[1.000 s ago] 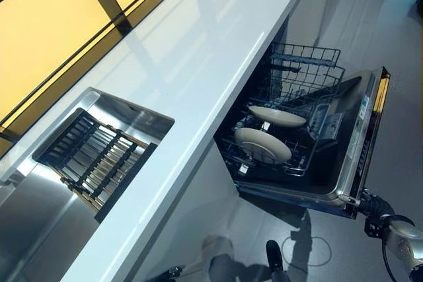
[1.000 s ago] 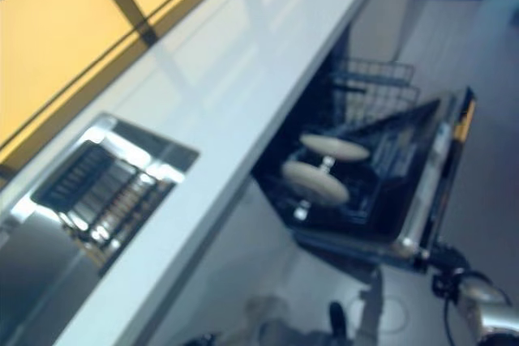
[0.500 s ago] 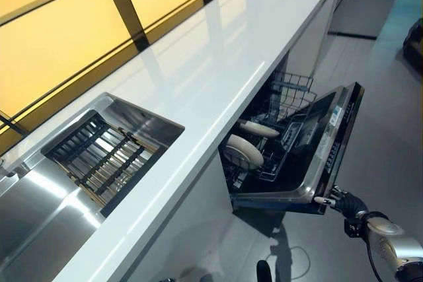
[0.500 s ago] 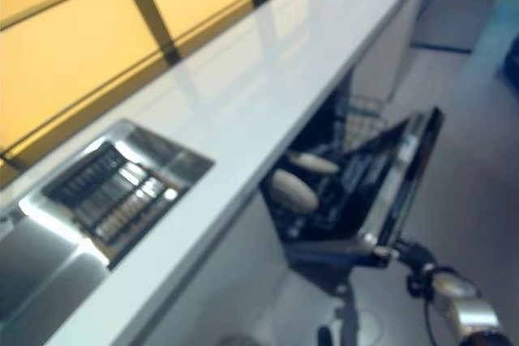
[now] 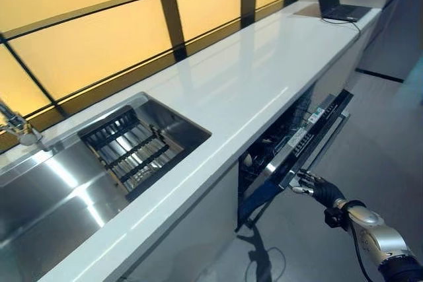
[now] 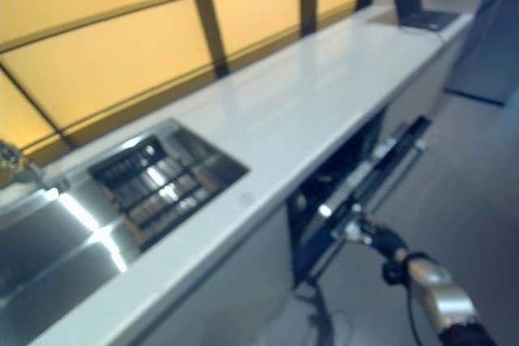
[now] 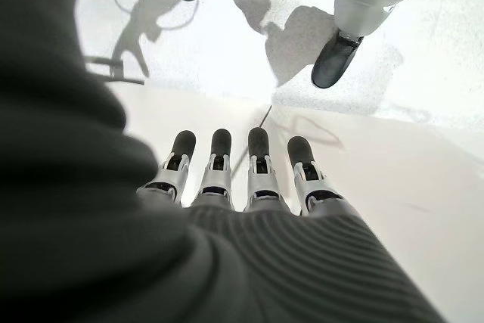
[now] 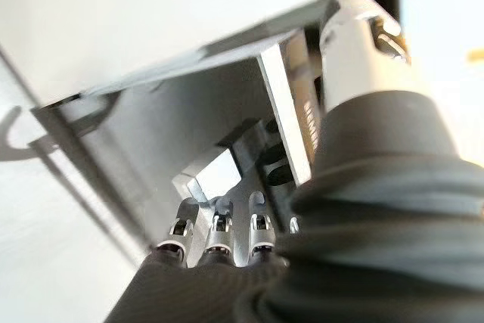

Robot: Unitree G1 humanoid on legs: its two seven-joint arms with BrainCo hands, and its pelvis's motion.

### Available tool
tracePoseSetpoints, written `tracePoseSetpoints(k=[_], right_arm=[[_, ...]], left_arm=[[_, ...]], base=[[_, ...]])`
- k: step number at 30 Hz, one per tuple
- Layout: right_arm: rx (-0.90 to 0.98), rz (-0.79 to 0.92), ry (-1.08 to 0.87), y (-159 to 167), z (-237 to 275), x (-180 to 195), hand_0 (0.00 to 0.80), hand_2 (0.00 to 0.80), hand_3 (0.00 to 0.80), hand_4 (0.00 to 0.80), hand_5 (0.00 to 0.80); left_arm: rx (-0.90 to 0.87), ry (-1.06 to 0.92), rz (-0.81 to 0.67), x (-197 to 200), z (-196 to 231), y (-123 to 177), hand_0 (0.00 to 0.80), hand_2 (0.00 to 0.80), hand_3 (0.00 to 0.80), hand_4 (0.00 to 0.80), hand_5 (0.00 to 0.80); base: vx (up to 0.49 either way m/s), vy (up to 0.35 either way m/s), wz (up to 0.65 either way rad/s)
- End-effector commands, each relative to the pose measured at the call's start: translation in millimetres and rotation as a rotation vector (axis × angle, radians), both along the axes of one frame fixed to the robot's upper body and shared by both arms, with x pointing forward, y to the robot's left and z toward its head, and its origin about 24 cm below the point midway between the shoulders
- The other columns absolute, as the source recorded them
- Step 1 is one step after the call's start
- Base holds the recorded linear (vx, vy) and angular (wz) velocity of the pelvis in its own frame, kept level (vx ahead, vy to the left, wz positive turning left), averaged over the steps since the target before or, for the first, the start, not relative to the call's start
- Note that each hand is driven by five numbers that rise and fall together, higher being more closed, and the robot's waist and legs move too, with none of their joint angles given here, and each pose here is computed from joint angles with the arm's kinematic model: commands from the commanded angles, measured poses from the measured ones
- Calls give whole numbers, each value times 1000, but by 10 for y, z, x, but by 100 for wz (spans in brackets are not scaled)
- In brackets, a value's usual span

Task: Take plates into dishwasher

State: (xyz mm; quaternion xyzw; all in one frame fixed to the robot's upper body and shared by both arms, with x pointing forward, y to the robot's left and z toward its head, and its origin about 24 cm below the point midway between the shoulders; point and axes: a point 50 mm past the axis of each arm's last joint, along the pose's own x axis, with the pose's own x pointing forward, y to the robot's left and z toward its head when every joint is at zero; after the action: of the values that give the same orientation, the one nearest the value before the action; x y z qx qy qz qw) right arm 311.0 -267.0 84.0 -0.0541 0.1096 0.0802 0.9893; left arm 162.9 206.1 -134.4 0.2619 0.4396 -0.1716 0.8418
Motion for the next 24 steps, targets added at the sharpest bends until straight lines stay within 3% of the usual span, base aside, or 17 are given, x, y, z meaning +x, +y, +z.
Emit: tracePoseSetpoints(k=[1, 24], right_arm=[[78, 147, -155, 385, 316, 198, 0, 0, 0, 0, 0], [91, 130, -73, 312, 63, 93, 0, 0, 0, 0, 0]], left_arm=[[112, -30, -26, 127, 108, 293, 0, 0, 0, 0, 0], [126, 31, 26, -166, 3, 396, 0, 0, 0, 0, 0]], base=[[14, -17, 9], [43, -4, 8]])
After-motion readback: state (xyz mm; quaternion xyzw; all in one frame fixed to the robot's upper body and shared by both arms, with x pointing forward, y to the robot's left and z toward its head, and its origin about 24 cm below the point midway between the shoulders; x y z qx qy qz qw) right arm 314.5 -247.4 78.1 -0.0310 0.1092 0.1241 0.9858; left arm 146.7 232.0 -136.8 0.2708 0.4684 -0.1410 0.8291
